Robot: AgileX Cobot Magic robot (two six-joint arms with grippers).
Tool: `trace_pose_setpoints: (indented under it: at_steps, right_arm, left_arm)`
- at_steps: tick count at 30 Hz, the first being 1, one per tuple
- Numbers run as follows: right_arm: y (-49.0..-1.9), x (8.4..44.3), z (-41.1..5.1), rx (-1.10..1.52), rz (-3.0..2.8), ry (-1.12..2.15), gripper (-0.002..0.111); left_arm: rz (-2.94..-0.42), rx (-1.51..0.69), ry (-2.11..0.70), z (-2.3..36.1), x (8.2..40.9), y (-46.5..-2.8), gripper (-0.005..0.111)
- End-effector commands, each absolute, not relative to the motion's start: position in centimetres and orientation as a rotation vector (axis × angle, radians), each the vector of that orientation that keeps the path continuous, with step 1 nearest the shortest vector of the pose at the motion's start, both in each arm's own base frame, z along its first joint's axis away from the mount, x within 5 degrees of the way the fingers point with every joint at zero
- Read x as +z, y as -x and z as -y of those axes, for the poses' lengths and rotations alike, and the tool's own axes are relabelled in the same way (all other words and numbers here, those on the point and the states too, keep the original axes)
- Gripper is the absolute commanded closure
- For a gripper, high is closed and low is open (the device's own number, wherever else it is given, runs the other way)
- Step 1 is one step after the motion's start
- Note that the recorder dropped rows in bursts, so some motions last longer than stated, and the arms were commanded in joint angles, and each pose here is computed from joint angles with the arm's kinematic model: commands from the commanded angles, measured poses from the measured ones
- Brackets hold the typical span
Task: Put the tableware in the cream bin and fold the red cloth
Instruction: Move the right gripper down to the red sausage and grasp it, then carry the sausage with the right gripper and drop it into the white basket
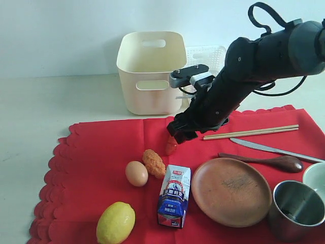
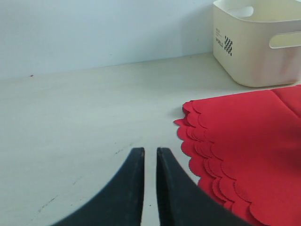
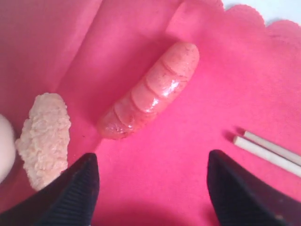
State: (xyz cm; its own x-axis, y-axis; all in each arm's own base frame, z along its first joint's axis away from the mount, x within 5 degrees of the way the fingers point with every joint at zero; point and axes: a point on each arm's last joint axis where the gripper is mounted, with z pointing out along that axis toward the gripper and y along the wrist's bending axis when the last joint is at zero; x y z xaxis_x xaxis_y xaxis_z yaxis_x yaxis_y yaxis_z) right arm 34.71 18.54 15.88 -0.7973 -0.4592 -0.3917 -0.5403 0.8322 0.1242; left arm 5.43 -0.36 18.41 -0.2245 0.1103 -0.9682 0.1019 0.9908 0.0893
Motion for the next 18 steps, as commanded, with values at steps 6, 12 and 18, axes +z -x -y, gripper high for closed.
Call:
trace_pose_setpoints:
  at_steps: [6, 12, 18]
  right_arm:
    - [-37.7, 14.8, -20.1, 0.35, -2.737, 0.61, 0.047]
    - [-39.2, 13.8, -20.9, 0.371, -2.805, 0.54, 0.047]
    - [-40.1, 12.2, -21.3, 0.354, -2.885, 0.488, 0.06]
  left_arm:
    - [-1.787, 0.011, -0.166, 0.4, 18.5, -5.4, 0.095]
    - [-1.787, 0.011, -0.166, 0.4, 18.5, -5.4, 0.095]
    - [-1.787, 0.011, -0.166, 0.4, 18.5, -5.4, 0.095]
